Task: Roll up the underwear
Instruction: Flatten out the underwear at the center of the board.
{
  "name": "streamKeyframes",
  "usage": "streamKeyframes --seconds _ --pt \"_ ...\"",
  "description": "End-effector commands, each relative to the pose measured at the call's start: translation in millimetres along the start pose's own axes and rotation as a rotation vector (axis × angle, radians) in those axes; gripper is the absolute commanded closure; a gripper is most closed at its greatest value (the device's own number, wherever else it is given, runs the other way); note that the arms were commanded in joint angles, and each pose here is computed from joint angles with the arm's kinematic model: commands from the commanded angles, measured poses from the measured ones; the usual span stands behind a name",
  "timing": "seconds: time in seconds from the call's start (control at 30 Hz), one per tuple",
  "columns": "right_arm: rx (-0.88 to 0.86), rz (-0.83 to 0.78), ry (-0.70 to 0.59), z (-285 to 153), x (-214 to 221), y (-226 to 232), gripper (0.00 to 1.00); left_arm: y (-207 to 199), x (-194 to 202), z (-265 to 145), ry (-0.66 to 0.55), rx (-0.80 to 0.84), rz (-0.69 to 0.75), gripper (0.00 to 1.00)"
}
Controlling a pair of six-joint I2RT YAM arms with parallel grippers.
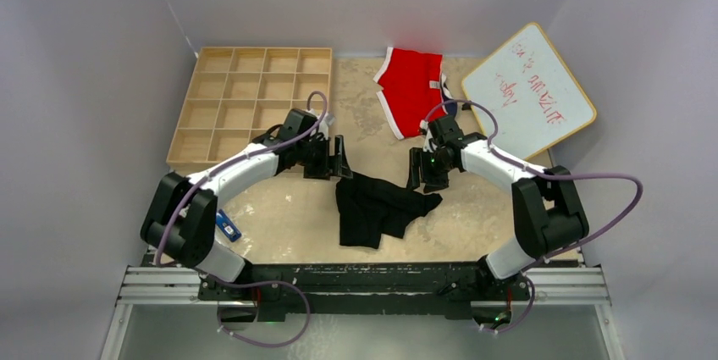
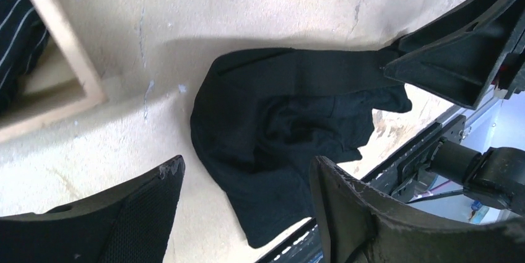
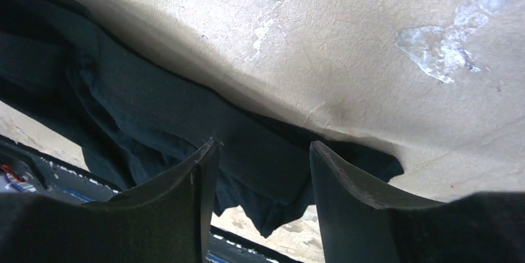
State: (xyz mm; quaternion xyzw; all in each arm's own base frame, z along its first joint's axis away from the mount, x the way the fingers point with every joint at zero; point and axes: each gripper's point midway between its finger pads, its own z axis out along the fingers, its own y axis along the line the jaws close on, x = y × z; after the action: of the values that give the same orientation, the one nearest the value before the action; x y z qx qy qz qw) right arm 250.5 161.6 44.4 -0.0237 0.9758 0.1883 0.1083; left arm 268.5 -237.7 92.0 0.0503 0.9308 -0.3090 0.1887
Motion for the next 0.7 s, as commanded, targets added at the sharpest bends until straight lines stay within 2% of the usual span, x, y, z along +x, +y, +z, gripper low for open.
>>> streamKeyframes --seconds 0.0,0.17,0.27,0.37,0.57,0.6,0.67 --pt "-0.050 0.015 -0.008 -2.1 -5.4 11.5 0.43 -12.3 -11.4 10.9 0.015 0.029 0.075 0.29" --pt "0.014 0.017 -0.022 -8.9 -1.4 0.4 0.42 -8.7 -1.1 27.8 0.084 -0.039 0.091 0.30" --pt "0.034 0.018 -0.038 -11.7 -1.0 -3.9 0.38 -7.1 3.9 38.2 0.114 -0.074 0.101 0.31" --pt "0.000 0.026 0.003 -3.4 8.2 -1.6 0.38 0.3 7.9 43.0 0.128 -0.134 0.094 0.32" --pt "-0.075 0.041 0.046 10.6 16.4 6.6 0.46 2.1 12.5 48.5 0.146 -0.149 0.101 0.37" --pt "-0.072 0.038 0.049 10.8 16.0 6.3 0.50 3.4 13.5 49.3 0.148 -0.155 0.100 0.40" --pt "-0.082 0.027 0.031 8.4 12.1 8.9 0.65 1.7 13.2 49.1 0.140 -0.147 0.104 0.48"
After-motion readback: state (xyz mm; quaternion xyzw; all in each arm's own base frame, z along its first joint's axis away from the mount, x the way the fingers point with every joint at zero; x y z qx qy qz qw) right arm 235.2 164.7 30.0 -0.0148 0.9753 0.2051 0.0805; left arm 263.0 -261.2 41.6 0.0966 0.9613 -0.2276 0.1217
